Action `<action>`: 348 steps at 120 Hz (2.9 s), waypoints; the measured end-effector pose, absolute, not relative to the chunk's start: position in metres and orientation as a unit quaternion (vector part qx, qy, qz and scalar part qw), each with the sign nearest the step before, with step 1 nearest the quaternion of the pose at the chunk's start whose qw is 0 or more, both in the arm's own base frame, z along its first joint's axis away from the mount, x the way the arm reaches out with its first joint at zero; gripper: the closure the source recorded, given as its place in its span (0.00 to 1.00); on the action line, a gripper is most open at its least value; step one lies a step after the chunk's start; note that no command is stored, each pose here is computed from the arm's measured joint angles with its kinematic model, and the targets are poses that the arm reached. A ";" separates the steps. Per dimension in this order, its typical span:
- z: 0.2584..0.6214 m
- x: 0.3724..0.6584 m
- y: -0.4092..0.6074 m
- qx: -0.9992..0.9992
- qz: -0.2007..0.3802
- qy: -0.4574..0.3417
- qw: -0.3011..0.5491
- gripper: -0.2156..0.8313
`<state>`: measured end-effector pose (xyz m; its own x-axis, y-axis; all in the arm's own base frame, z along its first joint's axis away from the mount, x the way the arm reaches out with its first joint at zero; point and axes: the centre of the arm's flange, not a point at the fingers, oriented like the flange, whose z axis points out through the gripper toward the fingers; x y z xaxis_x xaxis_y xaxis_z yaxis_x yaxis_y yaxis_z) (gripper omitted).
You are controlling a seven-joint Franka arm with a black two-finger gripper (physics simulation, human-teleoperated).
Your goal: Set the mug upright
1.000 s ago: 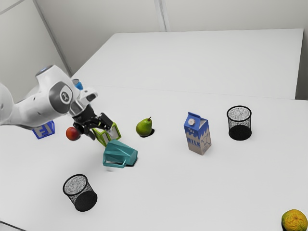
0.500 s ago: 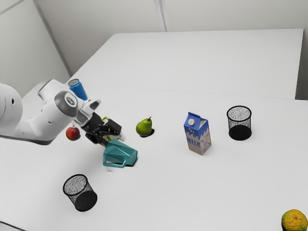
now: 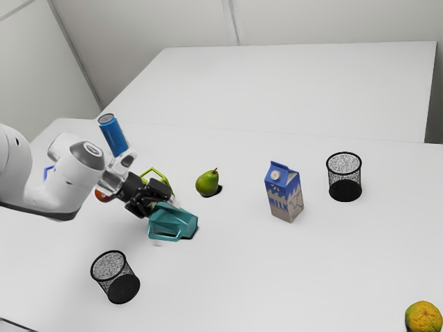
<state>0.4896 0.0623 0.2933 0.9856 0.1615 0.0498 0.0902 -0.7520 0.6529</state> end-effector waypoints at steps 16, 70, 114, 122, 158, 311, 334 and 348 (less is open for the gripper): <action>0.289 0.488 0.064 0.928 0.056 0.066 0.363 0.21; 0.289 0.488 0.060 0.923 0.071 0.035 0.376 0.71; 0.305 0.493 0.048 0.924 0.087 0.007 0.373 0.88; 0.314 0.494 0.045 0.923 0.095 -0.001 0.374 0.92; 0.338 0.496 0.025 0.935 0.100 -0.044 0.336 0.94; 0.355 0.526 -0.039 0.987 0.020 -0.161 -0.002 0.95; 0.351 0.525 -0.026 0.990 0.017 -0.137 -0.003 0.95; 0.347 0.522 -0.037 0.990 0.014 -0.142 -0.003 0.95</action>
